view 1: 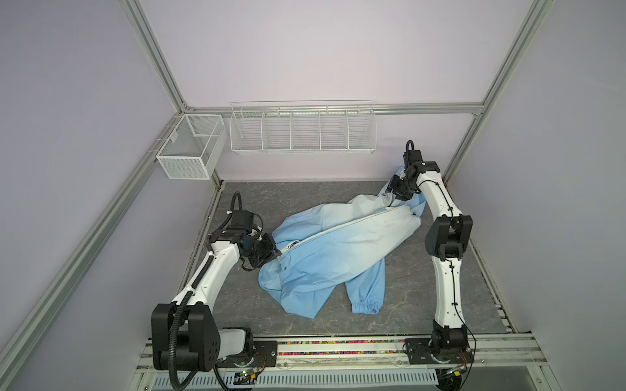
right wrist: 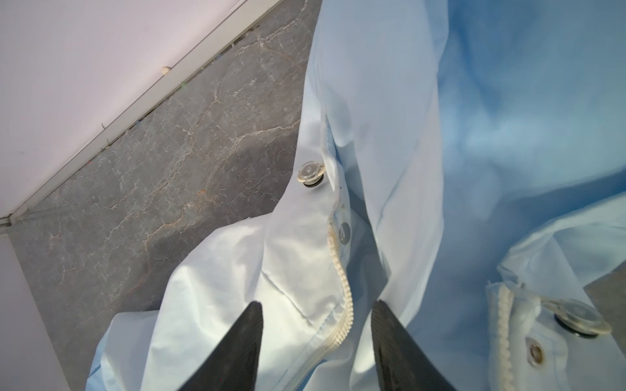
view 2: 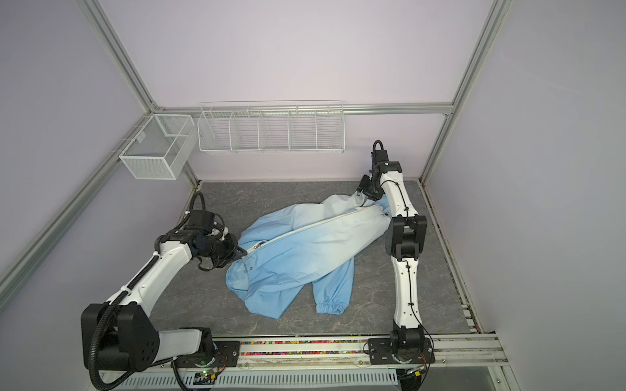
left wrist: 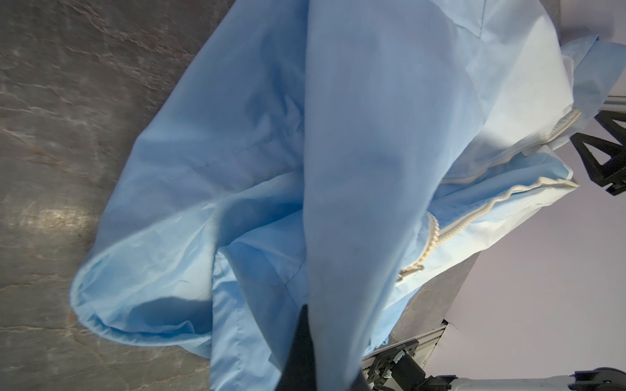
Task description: Zip up the jacket
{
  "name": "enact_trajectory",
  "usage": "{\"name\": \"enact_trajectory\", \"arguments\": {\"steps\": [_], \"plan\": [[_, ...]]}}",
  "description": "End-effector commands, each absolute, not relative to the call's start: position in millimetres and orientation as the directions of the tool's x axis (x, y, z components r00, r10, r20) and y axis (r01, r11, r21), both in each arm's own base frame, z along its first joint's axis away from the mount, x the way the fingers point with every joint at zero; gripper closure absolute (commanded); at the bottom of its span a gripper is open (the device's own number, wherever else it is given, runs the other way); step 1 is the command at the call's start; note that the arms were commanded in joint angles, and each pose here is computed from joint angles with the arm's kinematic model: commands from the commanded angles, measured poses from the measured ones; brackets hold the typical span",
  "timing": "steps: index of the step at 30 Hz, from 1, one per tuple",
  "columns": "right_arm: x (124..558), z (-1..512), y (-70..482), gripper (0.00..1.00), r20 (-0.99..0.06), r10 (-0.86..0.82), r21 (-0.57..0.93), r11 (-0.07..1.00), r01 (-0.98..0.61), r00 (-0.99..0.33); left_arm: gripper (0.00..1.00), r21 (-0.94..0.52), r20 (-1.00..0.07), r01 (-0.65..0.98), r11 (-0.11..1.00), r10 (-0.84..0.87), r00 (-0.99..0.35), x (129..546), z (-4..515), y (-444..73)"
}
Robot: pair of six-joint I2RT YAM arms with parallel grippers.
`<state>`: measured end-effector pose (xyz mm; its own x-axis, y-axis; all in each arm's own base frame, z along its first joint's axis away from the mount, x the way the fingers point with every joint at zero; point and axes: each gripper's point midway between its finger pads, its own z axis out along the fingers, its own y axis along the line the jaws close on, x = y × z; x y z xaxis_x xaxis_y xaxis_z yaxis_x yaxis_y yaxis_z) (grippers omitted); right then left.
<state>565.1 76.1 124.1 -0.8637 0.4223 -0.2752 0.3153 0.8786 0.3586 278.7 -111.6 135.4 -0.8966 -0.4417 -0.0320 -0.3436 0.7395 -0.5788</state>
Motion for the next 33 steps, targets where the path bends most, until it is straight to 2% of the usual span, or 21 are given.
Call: {"name": "enact_trajectory", "arguments": {"steps": [1,9,12,18,27,33], "plan": [[568,109,74,0.48,-0.278,0.398,0.324,0.895,0.305,-0.874,1.00,-0.569,-0.010,-0.359,0.740,-0.443,-0.896,272,132,-109],[575,91,77,0.54,-0.257,0.420,0.340,0.882,0.325,-0.871,1.00,-0.561,-0.009,-0.364,0.744,-0.445,-0.896,272,133,-108],[580,88,78,0.60,-0.257,0.436,0.361,0.871,0.333,-0.862,1.00,-0.555,-0.005,-0.367,0.746,-0.444,-0.896,270,133,-107],[592,101,77,0.92,-0.281,0.473,0.414,0.845,0.340,-0.835,1.00,-0.548,0.001,-0.361,0.754,-0.432,-0.902,266,132,-107],[616,203,77,0.93,-0.371,0.582,0.635,0.728,0.260,-0.723,1.00,-0.555,-0.001,-0.352,0.754,-0.424,-0.906,265,132,-107],[614,238,66,0.93,-0.285,0.667,0.746,0.606,0.278,-0.688,1.00,-0.562,-0.001,-0.344,0.752,-0.416,-0.909,266,131,-109]]}}
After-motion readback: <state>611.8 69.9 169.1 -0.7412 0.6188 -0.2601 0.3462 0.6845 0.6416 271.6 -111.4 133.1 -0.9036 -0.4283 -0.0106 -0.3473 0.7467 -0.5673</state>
